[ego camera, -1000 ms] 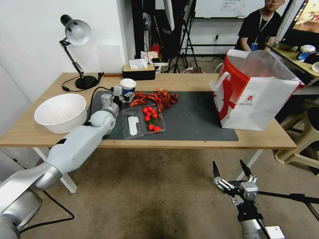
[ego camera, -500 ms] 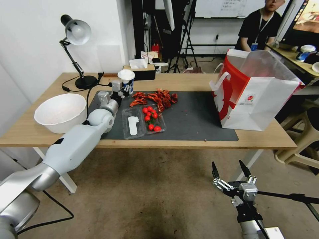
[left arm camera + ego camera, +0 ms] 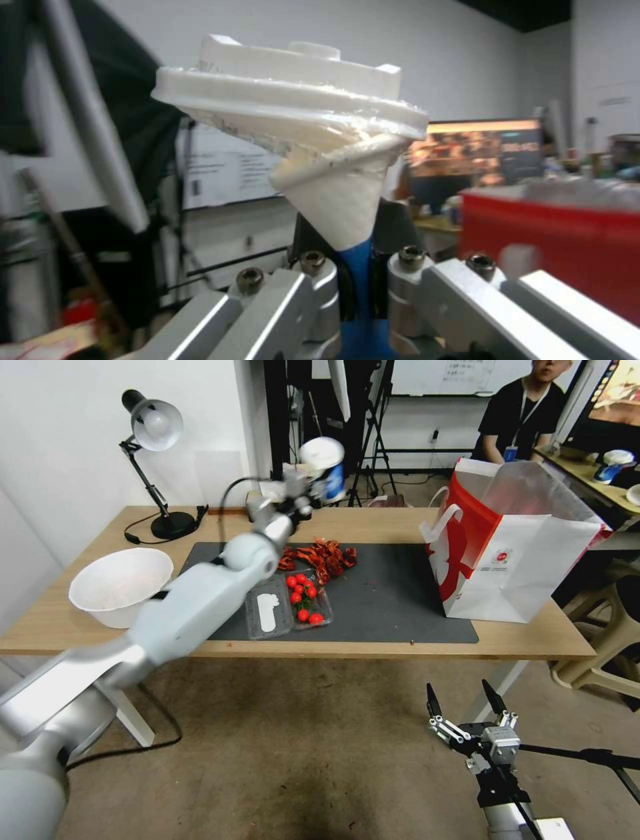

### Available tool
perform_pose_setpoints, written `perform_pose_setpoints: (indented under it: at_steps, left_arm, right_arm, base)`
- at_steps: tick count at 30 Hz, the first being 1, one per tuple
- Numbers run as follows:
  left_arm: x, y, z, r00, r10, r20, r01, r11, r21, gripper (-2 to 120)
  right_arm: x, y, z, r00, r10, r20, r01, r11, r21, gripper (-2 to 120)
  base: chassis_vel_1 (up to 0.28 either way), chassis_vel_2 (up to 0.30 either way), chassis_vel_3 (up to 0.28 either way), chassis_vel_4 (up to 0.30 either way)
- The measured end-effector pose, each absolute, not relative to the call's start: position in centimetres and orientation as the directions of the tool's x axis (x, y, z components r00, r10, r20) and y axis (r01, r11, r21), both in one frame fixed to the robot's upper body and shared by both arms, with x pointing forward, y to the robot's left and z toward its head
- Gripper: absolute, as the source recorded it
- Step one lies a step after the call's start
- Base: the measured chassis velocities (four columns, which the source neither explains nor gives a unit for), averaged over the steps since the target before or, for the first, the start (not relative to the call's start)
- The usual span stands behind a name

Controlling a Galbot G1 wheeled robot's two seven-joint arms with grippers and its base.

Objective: Pick up the trash from the table and place it into the takeout bag.

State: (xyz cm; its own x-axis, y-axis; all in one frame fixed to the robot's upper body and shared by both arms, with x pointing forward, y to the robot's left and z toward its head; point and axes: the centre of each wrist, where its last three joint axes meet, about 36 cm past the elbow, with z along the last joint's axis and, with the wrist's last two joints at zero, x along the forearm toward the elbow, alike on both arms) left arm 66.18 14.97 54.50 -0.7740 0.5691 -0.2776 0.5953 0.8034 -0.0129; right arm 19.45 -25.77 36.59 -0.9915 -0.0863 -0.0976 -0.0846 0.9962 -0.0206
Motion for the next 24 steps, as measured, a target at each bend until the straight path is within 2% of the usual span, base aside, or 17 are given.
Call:
perform_pose_setpoints:
  at_steps: [1,4,6,8,9,12,13,15,16,17,19,20,22,24]
  left_arm:
    - [66.2,15.0,54.5,-0.774,0.569,-0.278,0.595,0.803,-0.013,1]
    - [66.5,11.0,57.0,-0.718,0.63,-0.297,0.659,0.752,0.001,1]
    - [66.6,10.0,57.7,-0.704,0.643,-0.302,0.674,0.739,0.002,1]
    - [66.5,6.3,60.6,-0.649,0.691,-0.318,0.725,0.689,0.018,1]
    - [66.5,6.3,60.6,-0.649,0.691,-0.318,0.725,0.689,0.018,1]
    - [65.8,1.2,64.8,-0.574,0.746,-0.337,0.786,0.617,0.028,1]
    - [65.8,1.2,64.8,-0.574,0.746,-0.337,0.786,0.617,0.028,1]
    - [65.1,-2.3,66.1,-0.511,0.797,-0.322,0.827,0.558,0.068,1]
    - [64.5,-4.2,66.1,-0.475,0.828,-0.299,0.848,0.521,0.097,1]
    - [64.5,-4.2,66.1,-0.475,0.828,-0.299,0.848,0.521,0.097,1]
    - [63.6,-6.4,65.0,-0.416,0.876,-0.243,0.876,0.458,0.15,1]
    - [63.6,-6.4,65.0,-0.416,0.876,-0.243,0.876,0.458,0.15,1]
    - [62.9,-8.0,64.0,-0.376,0.904,-0.203,0.891,0.413,0.19,1]
    - [62.8,-8.3,63.8,-0.368,0.91,-0.194,0.892,0.404,0.201,1]
  right_arm:
    - [19.5,-25.8,36.6,-0.991,-0.086,-0.098,-0.085,0.996,-0.021,100]
    - [19.3,-25.7,36.6,-0.992,-0.082,-0.098,-0.08,0.997,-0.018,100]
    - [19.3,-25.7,36.6,-0.992,-0.081,-0.098,-0.079,0.997,-0.018,100]
    - [19.3,-25.7,36.6,-0.992,-0.078,-0.101,-0.077,0.997,-0.016,100]
    - [19.3,-25.7,36.6,-0.992,-0.078,-0.101,-0.077,0.997,-0.016,100]
    - [19.4,-25.6,36.3,-0.992,-0.069,-0.102,-0.069,0.998,-0.01,100]
    - [19.4,-25.6,36.3,-0.992,-0.069,-0.102,-0.069,0.998,-0.01,100]
    - [19.3,-25.4,36.0,-0.993,-0.065,-0.102,-0.065,0.998,-0.004,100]
    - [19.3,-25.4,35.9,-0.993,-0.064,-0.103,-0.064,0.998,-0.003,100]
    - [19.3,-25.4,35.9,-0.993,-0.064,-0.103,-0.064,0.998,-0.003,100]
    - [19.3,-25.4,35.8,-0.993,-0.063,-0.101,-0.063,0.998,-0.004,100]
    - [19.3,-25.4,35.8,-0.993,-0.063,-0.101,-0.063,0.998,-0.004,100]
    - [19.3,-25.4,35.7,-0.993,-0.063,-0.102,-0.063,0.998,-0.004,100]
    - [19.4,-25.4,35.7,-0.993,-0.063,-0.102,-0.063,0.998,-0.004,100]
  base:
    - [0.0,0.0,0.0,0.0]
    - [0.0,0.0,0.0,0.0]
    - [0.0,0.0,0.0,0.0]
    - [0.0,0.0,0.0,0.0]
    - [0.0,0.0,0.0,0.0]
    - [0.0,0.0,0.0,0.0]
    - [0.0,0.0,0.0,0.0]
    - [0.0,0.0,0.0,0.0]
    - [0.0,0.0,0.0,0.0]
    - [0.0,0.0,0.0,0.0]
    - [0.0,0.0,0.0,0.0]
    - [0.0,0.0,0.0,0.0]
    - [0.0,0.0,0.0,0.0]
    - [0.0,0.0,0.0,0.0]
